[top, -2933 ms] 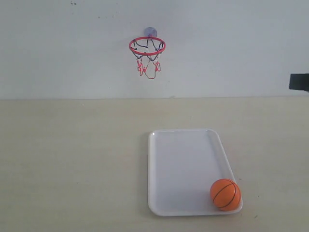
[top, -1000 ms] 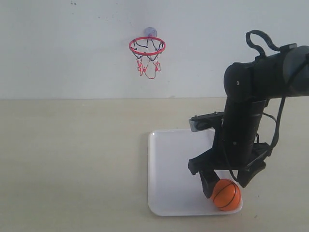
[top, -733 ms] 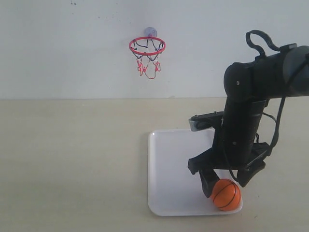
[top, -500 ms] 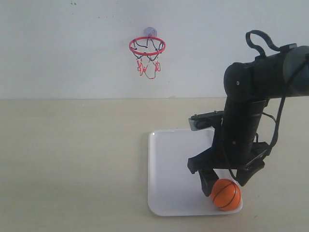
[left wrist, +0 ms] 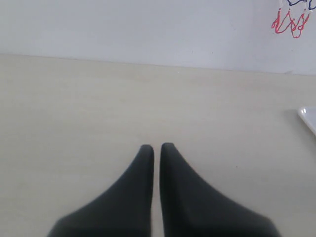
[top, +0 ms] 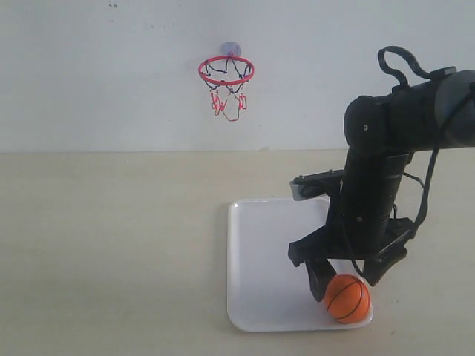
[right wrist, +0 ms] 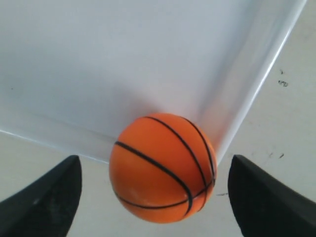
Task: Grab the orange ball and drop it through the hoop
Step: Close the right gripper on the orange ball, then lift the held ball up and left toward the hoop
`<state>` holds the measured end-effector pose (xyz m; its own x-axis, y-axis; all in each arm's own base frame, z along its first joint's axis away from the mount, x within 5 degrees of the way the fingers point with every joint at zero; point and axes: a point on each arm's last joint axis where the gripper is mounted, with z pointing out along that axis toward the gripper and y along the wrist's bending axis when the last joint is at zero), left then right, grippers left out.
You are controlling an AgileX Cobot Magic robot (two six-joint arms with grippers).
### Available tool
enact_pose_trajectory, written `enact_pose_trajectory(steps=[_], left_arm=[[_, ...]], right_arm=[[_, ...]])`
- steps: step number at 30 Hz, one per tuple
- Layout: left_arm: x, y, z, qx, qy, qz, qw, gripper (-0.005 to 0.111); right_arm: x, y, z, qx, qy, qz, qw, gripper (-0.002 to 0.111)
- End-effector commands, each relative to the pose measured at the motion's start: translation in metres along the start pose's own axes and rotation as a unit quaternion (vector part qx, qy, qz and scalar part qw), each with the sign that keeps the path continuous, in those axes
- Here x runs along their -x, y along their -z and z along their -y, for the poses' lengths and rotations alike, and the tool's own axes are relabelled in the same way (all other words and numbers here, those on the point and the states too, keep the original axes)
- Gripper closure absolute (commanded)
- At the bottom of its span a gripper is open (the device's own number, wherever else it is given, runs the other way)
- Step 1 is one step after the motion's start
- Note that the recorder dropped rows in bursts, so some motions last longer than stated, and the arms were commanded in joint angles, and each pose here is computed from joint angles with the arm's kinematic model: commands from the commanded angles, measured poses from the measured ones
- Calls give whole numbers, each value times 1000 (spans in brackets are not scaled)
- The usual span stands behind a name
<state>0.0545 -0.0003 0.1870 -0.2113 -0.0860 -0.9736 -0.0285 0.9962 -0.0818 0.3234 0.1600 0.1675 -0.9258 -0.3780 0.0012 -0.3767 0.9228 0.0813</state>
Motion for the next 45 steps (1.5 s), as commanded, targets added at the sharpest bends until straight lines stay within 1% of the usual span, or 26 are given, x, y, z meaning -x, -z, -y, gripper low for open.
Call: enact_pose_trajectory(steps=[1,14,16,18,19,21,23,24,30,32,34,37,40,45], left_arm=[[0,0,0,0,6,6,1000,103],[0,0,0,0,6,6,1000,103],[0,0,0,0,6,6,1000,103],[0,0,0,0,6,6,1000,103],[0,0,0,0,6,6,1000,103],[0,0,0,0,6,6,1000,103],[0,0,0,0,6,6,1000,103],[0,0,0,0,6,6,1000,103],[0,0,0,0,6,6,1000,103],[0,0,0,0,6,6,1000,103],[0,0,0,0,6,6,1000,103],[0,0,0,0,6,6,1000,103],[0,0,0,0,6,6,1000,103],[0,0,0,0,6,6,1000,103]], right_arm=[[-1,-6,0,-1,0,-18,1000,33],[1,-10,0,-1,0,-19,1000,33],[1,-10,0,-1,0,-20,1000,36],[1,-10,0,-1,0,-21,1000,49],[1,-10,0,-1,0,-21,1000,59],[0,-10,0,-1,0,-23,1000,82],[0,-10,0,-1,5,-24,1000,109],[0,-10,0,-1,7,-24,1000,108],[1,-3,-1,1,34,-41,999,108],[3,9,-2,3,44,-50,998,108],[7,25,-4,4,51,-41,998,108],[12,57,-7,4,60,8,998,108],[12,98,-10,2,79,82,994,108],[-1,155,-13,-10,120,211,970,108]])
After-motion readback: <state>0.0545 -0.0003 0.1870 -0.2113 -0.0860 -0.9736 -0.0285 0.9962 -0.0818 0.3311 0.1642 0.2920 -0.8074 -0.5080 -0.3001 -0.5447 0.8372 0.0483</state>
